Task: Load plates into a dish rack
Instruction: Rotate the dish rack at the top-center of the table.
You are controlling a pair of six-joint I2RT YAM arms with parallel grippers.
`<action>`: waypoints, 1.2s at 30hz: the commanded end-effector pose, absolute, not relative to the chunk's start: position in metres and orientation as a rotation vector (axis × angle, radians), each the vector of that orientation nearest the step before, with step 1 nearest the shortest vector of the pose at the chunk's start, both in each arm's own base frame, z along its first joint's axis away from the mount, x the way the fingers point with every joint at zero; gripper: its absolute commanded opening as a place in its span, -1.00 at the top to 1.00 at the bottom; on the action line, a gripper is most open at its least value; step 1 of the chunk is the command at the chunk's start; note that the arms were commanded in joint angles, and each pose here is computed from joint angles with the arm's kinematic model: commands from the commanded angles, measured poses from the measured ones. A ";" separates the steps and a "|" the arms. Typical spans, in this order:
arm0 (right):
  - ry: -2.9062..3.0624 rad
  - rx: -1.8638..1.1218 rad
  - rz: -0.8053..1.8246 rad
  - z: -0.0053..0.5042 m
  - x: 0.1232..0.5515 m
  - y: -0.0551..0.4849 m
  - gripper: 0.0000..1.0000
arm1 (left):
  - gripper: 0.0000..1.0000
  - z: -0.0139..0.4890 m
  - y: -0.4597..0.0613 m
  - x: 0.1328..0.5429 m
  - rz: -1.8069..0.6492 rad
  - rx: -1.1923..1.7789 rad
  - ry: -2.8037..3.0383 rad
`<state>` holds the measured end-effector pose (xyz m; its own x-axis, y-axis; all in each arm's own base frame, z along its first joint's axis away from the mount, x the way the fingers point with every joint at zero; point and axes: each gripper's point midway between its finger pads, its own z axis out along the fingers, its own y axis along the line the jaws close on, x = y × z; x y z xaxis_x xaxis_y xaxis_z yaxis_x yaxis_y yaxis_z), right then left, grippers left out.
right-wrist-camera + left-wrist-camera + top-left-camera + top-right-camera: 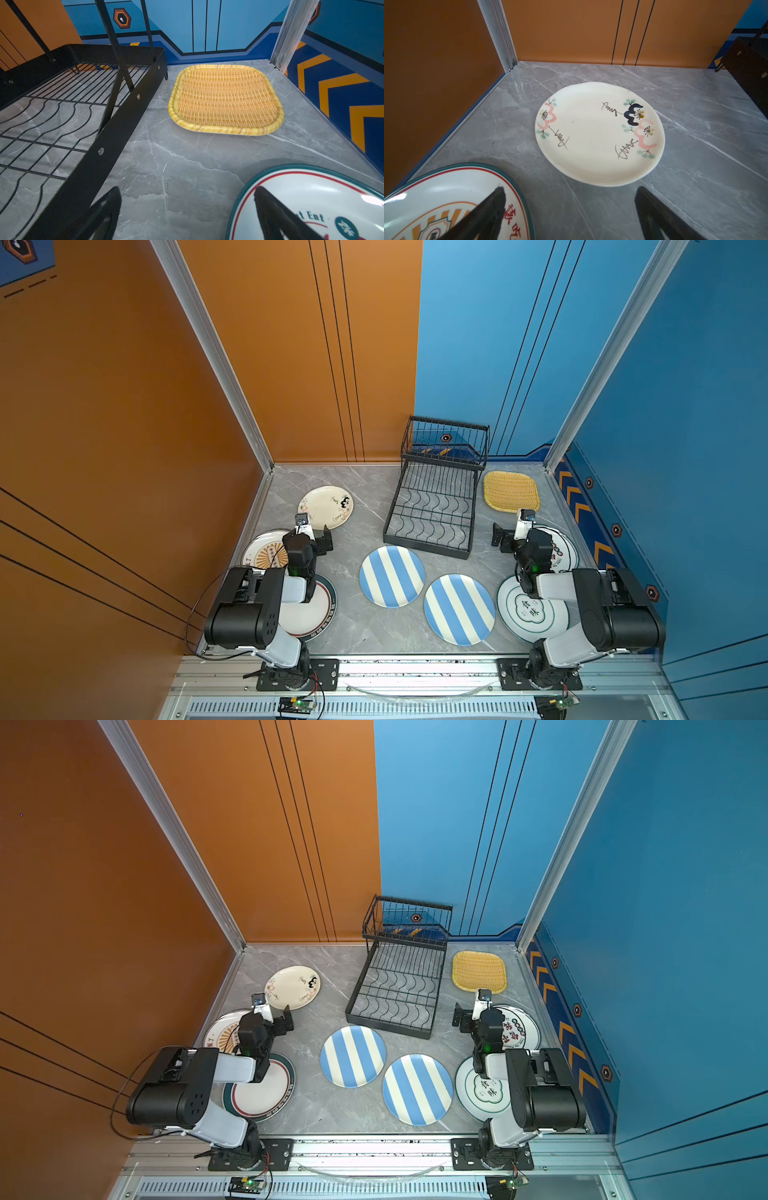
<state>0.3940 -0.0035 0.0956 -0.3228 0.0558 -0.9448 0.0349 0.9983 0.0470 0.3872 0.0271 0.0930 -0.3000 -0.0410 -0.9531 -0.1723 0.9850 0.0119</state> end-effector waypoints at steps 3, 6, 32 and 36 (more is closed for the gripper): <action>1.903 0.055 0.025 0.093 0.395 -0.003 -1.00 | -0.96 0.089 0.009 0.396 0.082 -0.032 1.919; 1.903 0.055 0.025 0.093 0.395 -0.003 -1.00 | -0.96 0.089 0.008 0.397 0.078 -0.025 1.918; 1.921 0.056 0.013 0.096 0.396 -0.003 -1.00 | -0.96 0.093 0.004 0.397 0.064 -0.003 1.917; 2.027 0.059 -0.009 0.108 0.401 -0.001 -1.00 | -0.96 0.107 -0.007 0.402 0.061 0.064 1.974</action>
